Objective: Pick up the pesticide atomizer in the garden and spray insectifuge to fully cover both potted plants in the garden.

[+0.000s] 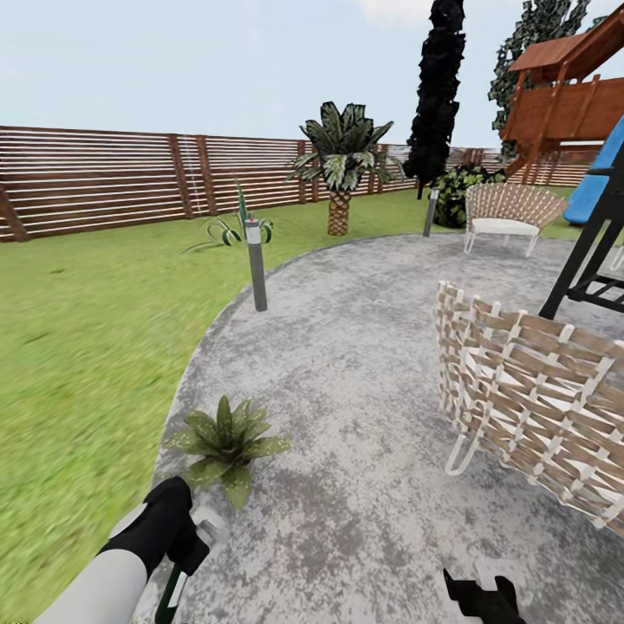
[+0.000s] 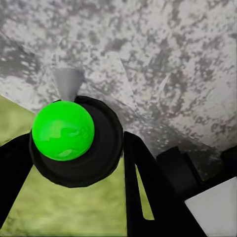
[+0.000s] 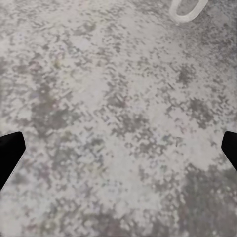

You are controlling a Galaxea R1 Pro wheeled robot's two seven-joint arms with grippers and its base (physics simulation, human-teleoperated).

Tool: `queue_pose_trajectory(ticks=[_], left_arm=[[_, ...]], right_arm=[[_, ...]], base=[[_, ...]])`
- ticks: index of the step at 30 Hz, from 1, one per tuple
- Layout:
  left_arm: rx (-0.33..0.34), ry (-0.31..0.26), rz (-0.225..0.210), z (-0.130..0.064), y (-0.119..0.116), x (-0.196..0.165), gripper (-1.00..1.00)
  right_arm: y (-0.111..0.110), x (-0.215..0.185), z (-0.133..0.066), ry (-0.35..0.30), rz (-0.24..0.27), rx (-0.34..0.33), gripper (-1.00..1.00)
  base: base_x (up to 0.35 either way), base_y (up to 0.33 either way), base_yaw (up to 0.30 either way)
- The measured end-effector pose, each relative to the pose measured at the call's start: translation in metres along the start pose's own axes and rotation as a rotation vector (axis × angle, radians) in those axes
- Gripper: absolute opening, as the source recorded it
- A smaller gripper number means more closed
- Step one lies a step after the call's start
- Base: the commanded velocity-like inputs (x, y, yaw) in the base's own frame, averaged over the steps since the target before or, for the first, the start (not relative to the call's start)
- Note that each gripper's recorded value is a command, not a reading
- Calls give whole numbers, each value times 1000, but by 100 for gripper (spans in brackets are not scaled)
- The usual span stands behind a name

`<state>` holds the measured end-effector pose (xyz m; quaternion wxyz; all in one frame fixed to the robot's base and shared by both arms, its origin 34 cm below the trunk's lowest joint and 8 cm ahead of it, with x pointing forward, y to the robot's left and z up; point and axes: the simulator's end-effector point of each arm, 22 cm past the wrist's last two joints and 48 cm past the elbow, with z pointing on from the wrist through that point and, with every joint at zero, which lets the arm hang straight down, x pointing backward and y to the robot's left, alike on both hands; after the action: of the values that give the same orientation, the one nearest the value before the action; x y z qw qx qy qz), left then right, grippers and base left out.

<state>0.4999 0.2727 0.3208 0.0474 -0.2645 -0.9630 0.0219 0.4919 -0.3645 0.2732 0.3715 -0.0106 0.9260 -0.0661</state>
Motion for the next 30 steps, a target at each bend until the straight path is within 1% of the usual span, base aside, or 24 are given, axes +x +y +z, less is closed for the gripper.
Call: queue_pose_trajectory(ticks=[2,3,4,5,7,10,11,13,15,16,18,19,20,21,22,23,25,27,28,29,30], left_arm=[[17,-10,-16,2,-1,2,-100],[36,-28,-24,2,-4,-1,-100],[45,-43,-21,1,-6,-4,-100],[58,-81,4,1,-9,-12,-100],[67,-125,57,2,-12,-20,-100],[71,-158,99,3,-14,-26,-100],[72,-171,115,2,-15,-29,-100],[72,-204,153,1,-16,-36,-100],[71,-237,190,-1,-18,-43,-100],[71,-245,200,-1,-18,-44,-100],[72,-264,222,-2,-19,-48,-100],[71,-279,240,-3,-20,-51,-100],[71,-312,279,-5,-22,-58,-100],[71,-355,331,-8,-26,-66,-100],[71,-363,345,-9,-27,-67,-100],[71,-372,357,-9,-28,-69,-100],[72,-379,372,-10,-29,-70,-100],[72,-385,389,-10,-31,-72,-100],[72,-387,402,-10,-33,-73,-100],[71,-387,408,-10,-34,-73,-100],[69,-387,412,-10,-34,-74,-100]], right_arm=[[0,0,0,0,-1,-1,100],[1,0,0,0,0,-1,100],[1,0,0,0,0,-1,100],[1,0,0,0,0,-2,100],[2,0,0,1,-1,-5,100],[5,0,1,2,-5,-12,100],[10,-2,1,-1,-25,-27,100],[24,-11,4,-12,-97,-73,100],[45,-23,7,-31,-196,-136,100],[55,-26,7,-37,-238,-163,100],[73,-36,8,-53,-308,-210,100],[79,-40,9,-61,-329,-229,100],[90,-51,11,-76,-361,-266,100],[105,-72,13,-103,-398,-319,100],[111,-82,14,-114,-409,-339,100],[120,-91,14,-122,-420,-383,100],[138,-97,9,-121,-435,-479,100],[158,-106,0,-123,-452,-589,100],[165,-116,-2,-132,-460,-628,100],[168,-123,-3,-139,-465,-644,100],[172,-128,-4,-144,-475,-661,-100]], base=[[1,0,21],[0,0,9],[0,0,4],[0,0,2],[-35,0,1],[-236,0,0],[-321,0,0],[-329,0,0],[-257,0,0],[-104,0,0],[-44,0,0],[-17,0,0],[-6,0,0],[-4,0,0],[-2,0,0],[0,0,0],[0,0,0],[0,0,0],[0,0,0],[0,0,0],[0,0,0]])
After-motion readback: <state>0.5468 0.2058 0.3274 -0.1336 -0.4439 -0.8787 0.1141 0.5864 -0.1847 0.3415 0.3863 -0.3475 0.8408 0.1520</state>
